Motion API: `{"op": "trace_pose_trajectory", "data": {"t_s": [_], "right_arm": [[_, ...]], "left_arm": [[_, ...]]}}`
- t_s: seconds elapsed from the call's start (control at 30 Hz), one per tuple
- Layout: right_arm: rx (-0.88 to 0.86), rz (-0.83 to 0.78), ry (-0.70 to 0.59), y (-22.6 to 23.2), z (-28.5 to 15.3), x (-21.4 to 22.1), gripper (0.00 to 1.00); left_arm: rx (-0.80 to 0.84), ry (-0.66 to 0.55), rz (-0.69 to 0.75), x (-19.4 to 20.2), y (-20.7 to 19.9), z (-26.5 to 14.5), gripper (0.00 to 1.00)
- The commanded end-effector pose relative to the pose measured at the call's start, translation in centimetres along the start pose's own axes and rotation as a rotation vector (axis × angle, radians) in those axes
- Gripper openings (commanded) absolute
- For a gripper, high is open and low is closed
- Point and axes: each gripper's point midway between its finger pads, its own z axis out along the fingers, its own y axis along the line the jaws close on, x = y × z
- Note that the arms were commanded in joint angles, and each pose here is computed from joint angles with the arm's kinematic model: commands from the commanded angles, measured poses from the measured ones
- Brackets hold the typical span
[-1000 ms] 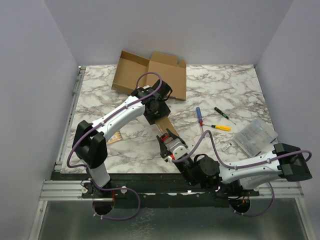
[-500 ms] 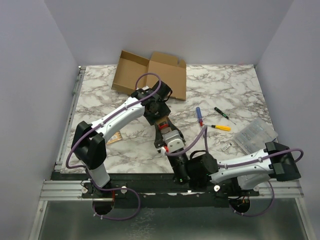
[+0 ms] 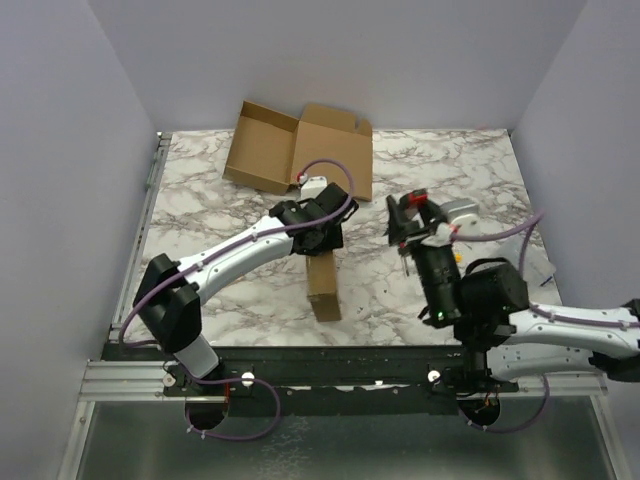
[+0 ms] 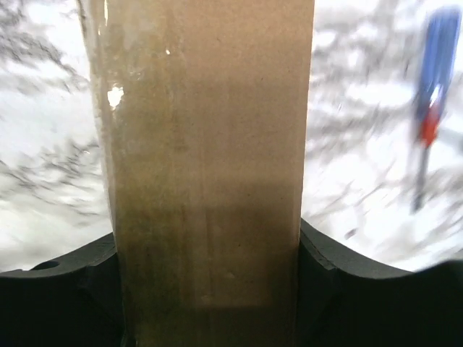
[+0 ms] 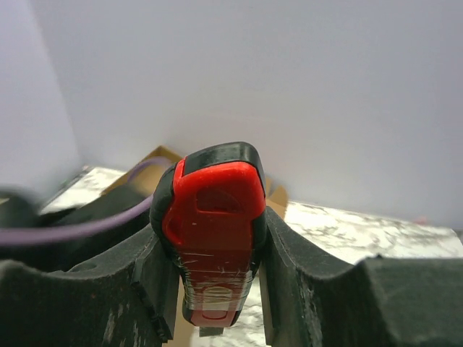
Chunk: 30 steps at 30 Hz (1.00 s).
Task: Unpack the express box
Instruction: Cut the express box at the center of the board.
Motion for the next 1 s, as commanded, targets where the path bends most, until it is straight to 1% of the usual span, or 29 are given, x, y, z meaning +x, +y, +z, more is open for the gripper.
{"op": "trace_pose_trajectory", "data": {"t_s": [0.0,0.07,0.1,0.17,0.2,0.27,0.33,0.43,0.47,0.5,0.53,0.57,0.63,0.67,0.7,0.73,0.87,0.97], "right_arm": [[-0.016,0.041,0.134,-2.3,1.2,4.5,0.00],[0.027,0.044,0.175,-3.4,2.3,5.9,0.00],[0.050,0.051,0.196,-3.9,2.9,6.6,0.00],[0.096,0.077,0.232,-4.7,4.0,8.0,0.00],[0.115,0.101,0.239,-5.0,4.4,8.3,0.00],[0.135,0.145,0.245,-5.1,5.3,8.9,0.00],[0.141,0.184,0.260,-4.7,6.4,9.6,0.00],[0.169,0.192,0.294,-4.6,7.6,10.5,0.00],[0.180,0.191,0.304,-4.6,7.8,10.8,0.00],[0.186,0.195,0.306,-4.7,8.1,10.9,0.00],[0.185,0.201,0.307,-4.7,8.4,11.0,0.00],[0.183,0.205,0.306,-4.9,8.6,11.0,0.00],[0.182,0.205,0.303,-5.1,8.9,10.8,0.00],[0.183,0.198,0.304,-5.1,8.9,10.8,0.00],[0.180,0.188,0.308,-5.1,8.9,10.9,0.00],[0.179,0.180,0.312,-5.1,8.9,11.0,0.00],[0.161,0.177,0.329,-4.8,8.8,11.6,0.00],[0.151,0.189,0.323,-4.6,8.9,11.7,0.00]], "left_arm": [[-0.014,-0.040,0.614,1.1,4.9,-1.4,0.00],[0.020,-0.035,0.734,1.7,5.6,-1.8,0.00],[0.021,-0.037,0.770,1.8,6.0,-1.9,0.00],[0.027,-0.041,0.770,1.9,6.1,-2.1,0.00],[0.044,-0.039,0.746,2.1,5.8,-2.3,0.00],[0.090,-0.040,0.651,2.2,4.6,-2.6,0.00],[0.130,-0.032,0.533,2.5,3.4,-2.9,0.03],[0.140,-0.038,0.333,2.2,2.2,-3.1,0.05],[0.136,-0.045,0.266,2.0,1.9,-3.1,0.09],[0.132,-0.049,0.197,1.9,1.6,-3.2,0.17],[0.135,-0.050,0.134,1.8,1.4,-3.3,0.28],[0.150,-0.041,0.071,2.0,0.9,-3.4,0.40],[0.198,-0.019,-0.019,2.4,-0.1,-3.5,0.68],[0.213,-0.014,-0.050,2.5,-0.3,-3.6,0.87],[0.238,-0.011,-0.062,2.5,-0.7,-3.8,0.97],[0.253,-0.017,-0.068,2.4,-1.0,-4.0,0.99],[0.313,-0.042,-0.054,1.1,-1.7,-5.9,0.99],[0.391,-0.061,-0.013,0.1,-2.0,-7.5,0.99]]}}
